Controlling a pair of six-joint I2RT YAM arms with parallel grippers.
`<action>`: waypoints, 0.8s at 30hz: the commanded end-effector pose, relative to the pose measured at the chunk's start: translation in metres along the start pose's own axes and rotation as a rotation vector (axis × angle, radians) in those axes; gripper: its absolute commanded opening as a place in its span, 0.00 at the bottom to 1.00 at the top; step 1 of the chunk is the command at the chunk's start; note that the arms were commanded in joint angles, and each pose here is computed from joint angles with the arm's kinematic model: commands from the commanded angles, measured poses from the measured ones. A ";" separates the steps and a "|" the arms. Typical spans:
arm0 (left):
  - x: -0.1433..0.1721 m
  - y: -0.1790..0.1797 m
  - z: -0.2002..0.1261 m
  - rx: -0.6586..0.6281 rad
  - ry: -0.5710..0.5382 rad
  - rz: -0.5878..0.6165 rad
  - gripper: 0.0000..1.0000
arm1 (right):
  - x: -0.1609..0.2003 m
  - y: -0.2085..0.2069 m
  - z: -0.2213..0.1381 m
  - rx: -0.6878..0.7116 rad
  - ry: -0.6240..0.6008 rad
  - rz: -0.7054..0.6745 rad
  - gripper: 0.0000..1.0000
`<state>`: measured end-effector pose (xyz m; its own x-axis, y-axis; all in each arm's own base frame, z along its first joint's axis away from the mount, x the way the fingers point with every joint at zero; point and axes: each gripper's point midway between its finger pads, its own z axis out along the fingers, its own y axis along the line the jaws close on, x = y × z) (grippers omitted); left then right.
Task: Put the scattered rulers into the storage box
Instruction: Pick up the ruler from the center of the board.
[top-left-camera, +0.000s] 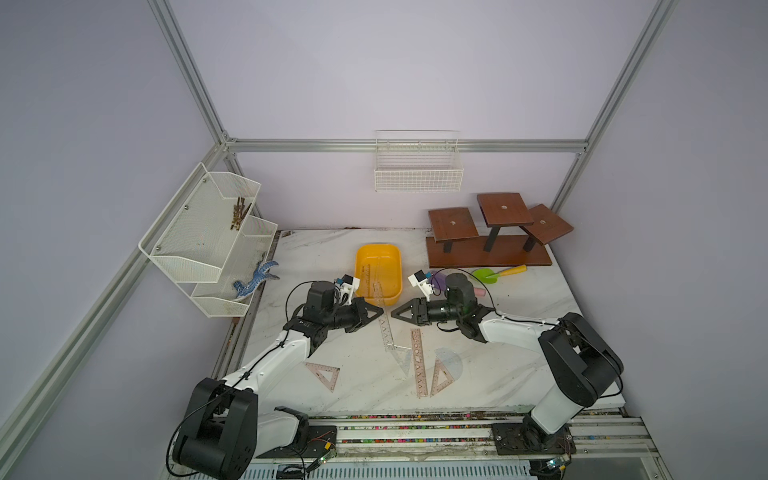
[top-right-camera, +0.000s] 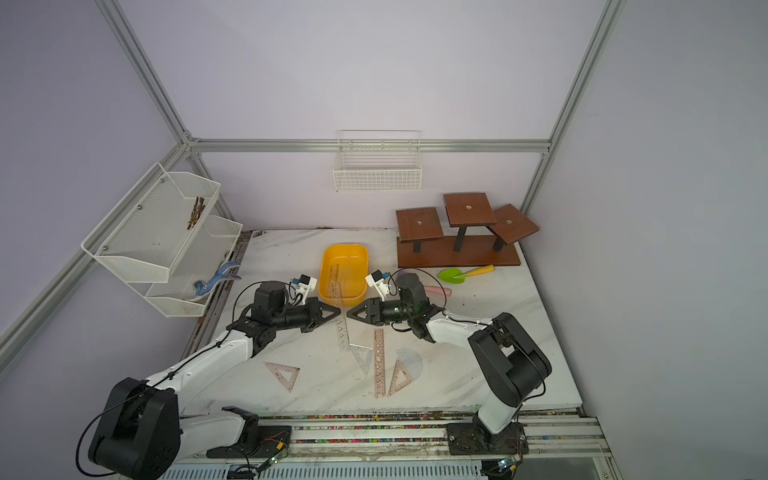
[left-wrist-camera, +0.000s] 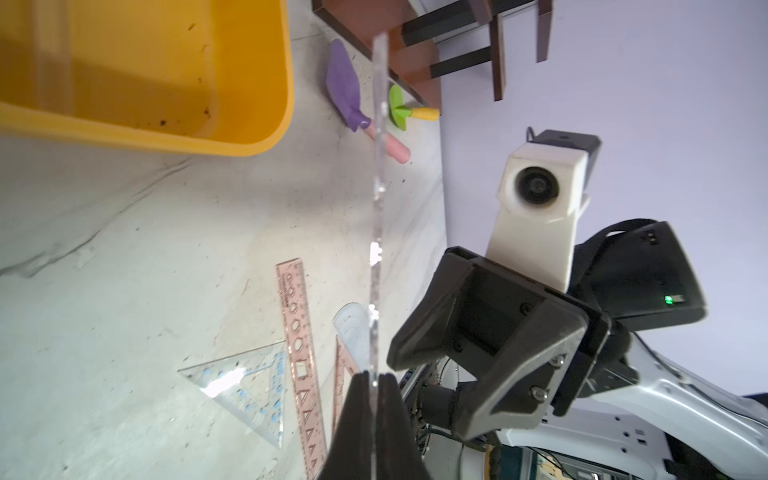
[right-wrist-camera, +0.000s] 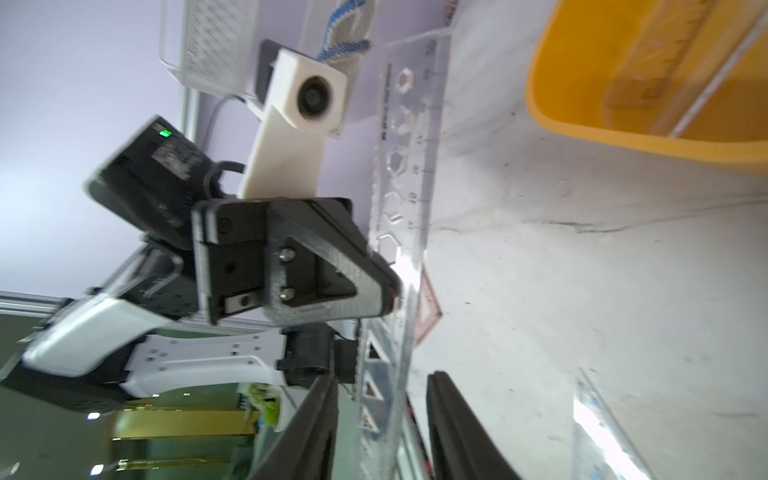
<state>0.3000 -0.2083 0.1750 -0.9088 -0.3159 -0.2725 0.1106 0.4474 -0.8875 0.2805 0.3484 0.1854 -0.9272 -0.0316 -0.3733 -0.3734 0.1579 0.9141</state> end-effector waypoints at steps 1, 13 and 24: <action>-0.016 -0.043 -0.004 0.188 0.009 0.058 0.00 | -0.004 0.035 -0.005 -0.189 0.042 0.039 0.45; -0.028 -0.052 -0.008 0.253 -0.013 0.062 0.00 | -0.015 0.013 0.002 -0.176 0.049 0.096 0.44; -0.032 -0.051 -0.007 0.263 -0.016 0.062 0.00 | -0.023 -0.001 0.009 -0.105 0.054 0.081 0.41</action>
<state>0.3178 -0.2118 0.2117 -0.9035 -0.3211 -0.2838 0.1994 0.2713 -0.9416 0.2971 0.3549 0.1952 -0.9582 -0.0747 -0.2763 -0.2798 0.0410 0.9592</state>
